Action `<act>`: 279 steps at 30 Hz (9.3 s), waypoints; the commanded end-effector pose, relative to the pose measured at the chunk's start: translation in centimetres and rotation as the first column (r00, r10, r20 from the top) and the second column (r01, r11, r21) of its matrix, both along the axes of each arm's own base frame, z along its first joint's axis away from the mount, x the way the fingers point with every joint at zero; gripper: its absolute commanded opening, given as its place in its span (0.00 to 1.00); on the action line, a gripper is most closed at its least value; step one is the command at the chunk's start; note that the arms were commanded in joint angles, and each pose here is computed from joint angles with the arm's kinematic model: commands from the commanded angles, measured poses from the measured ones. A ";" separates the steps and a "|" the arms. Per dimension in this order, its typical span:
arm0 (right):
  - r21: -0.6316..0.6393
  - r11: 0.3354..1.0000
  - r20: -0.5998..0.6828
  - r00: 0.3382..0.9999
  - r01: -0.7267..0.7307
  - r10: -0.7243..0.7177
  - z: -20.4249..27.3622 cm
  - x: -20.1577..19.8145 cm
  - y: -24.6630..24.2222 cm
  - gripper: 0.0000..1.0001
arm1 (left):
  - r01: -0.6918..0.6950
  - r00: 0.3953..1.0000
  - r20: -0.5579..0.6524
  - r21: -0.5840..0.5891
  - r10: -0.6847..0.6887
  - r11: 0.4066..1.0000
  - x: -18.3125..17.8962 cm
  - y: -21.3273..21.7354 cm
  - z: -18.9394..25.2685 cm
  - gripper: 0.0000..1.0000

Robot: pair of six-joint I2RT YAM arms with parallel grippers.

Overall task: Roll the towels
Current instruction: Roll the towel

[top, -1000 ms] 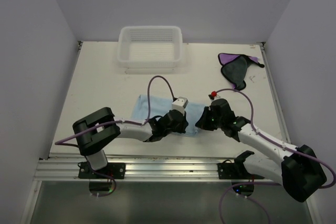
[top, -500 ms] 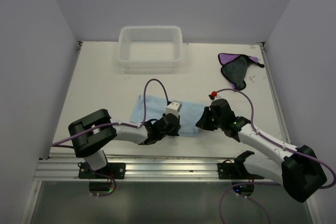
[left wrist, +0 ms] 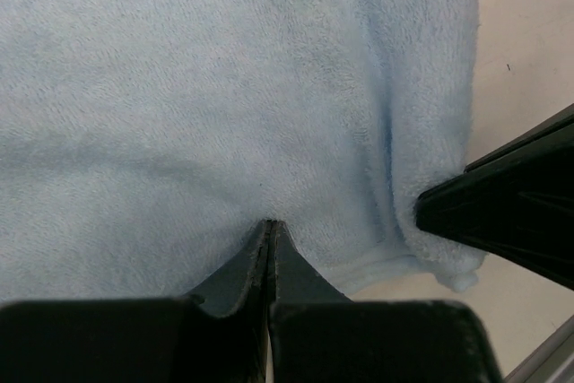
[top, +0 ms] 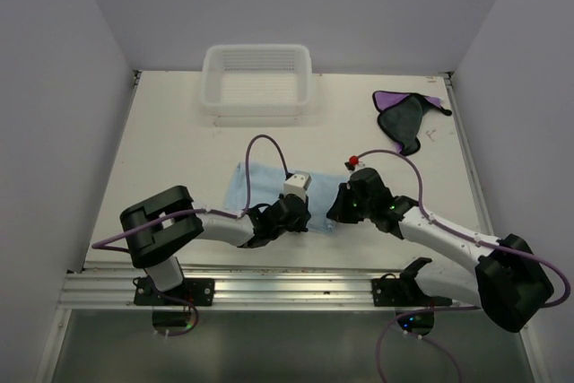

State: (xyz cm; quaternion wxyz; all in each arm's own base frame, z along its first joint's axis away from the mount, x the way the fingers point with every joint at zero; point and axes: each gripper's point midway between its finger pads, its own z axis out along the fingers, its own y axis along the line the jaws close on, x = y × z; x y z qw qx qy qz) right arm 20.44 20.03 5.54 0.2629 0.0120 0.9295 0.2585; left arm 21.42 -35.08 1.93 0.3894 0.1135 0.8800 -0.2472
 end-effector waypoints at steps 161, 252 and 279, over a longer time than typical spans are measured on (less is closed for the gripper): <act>-0.090 0.968 -0.066 0.969 0.233 -0.239 2.3 8.6 -0.2 0.47 | -0.182 0.983 -0.007 -0.070 0.182 0.981 -2.2 -0.4 -1.9 0.00; -0.240 0.958 -0.090 0.979 0.155 -0.181 -2.4 14.3 1.4 0.16 | -0.150 0.976 0.143 -0.096 0.163 0.984 -0.8 0.4 5.5 0.00; -0.239 0.963 -0.097 0.983 0.127 -0.154 -1.9 14.3 2.3 0.18 | -0.026 0.959 0.269 -0.241 0.093 0.970 5.1 -3.4 8.4 0.00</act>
